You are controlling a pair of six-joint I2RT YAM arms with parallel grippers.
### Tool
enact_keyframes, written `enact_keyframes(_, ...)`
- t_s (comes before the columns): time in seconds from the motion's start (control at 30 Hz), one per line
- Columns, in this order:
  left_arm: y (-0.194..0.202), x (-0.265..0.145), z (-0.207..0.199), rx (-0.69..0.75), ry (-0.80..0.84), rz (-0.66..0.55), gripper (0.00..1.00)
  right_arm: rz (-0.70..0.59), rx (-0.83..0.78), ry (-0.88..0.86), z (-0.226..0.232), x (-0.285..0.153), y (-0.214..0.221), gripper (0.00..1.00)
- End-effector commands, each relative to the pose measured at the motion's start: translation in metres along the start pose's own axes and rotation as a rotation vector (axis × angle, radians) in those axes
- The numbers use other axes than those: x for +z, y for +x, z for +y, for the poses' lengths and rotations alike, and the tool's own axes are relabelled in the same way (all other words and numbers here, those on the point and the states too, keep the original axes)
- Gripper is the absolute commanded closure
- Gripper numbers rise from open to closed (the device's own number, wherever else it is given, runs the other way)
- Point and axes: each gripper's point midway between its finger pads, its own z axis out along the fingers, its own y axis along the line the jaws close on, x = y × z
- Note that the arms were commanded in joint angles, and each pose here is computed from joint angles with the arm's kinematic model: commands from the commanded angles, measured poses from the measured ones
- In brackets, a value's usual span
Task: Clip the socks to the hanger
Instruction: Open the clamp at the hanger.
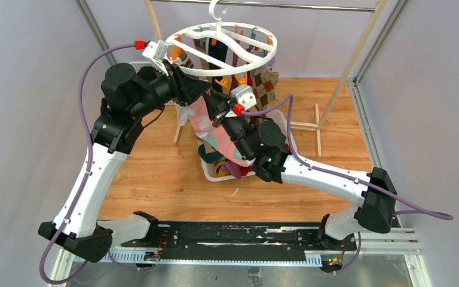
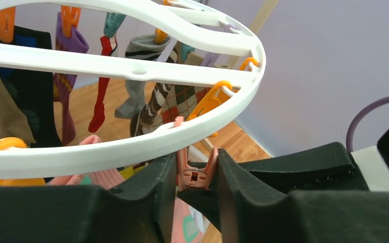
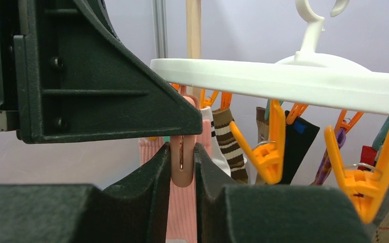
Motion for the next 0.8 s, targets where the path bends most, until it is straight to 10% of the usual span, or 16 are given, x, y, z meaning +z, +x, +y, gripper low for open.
enact_keyframes(0.0, -0.009, 0.003, 0.002, 0.024, -0.01, -0.052, 0.72, -0.03, 0.052, -0.08, 0.018, -0.004, -0.017, 0.93)
enact_keyframes(0.23, -0.015, -0.007, 0.005, 0.069, -0.054, -0.069, 0.93, 0.033, 0.025, -0.013, -0.008, -0.035, -0.005, 0.43)
enact_keyframes(0.77, -0.037, -0.036, -0.002, 0.177, -0.115, -0.096, 0.94, 0.472, -0.143, 0.177, -0.063, -0.13, 0.163, 0.64)
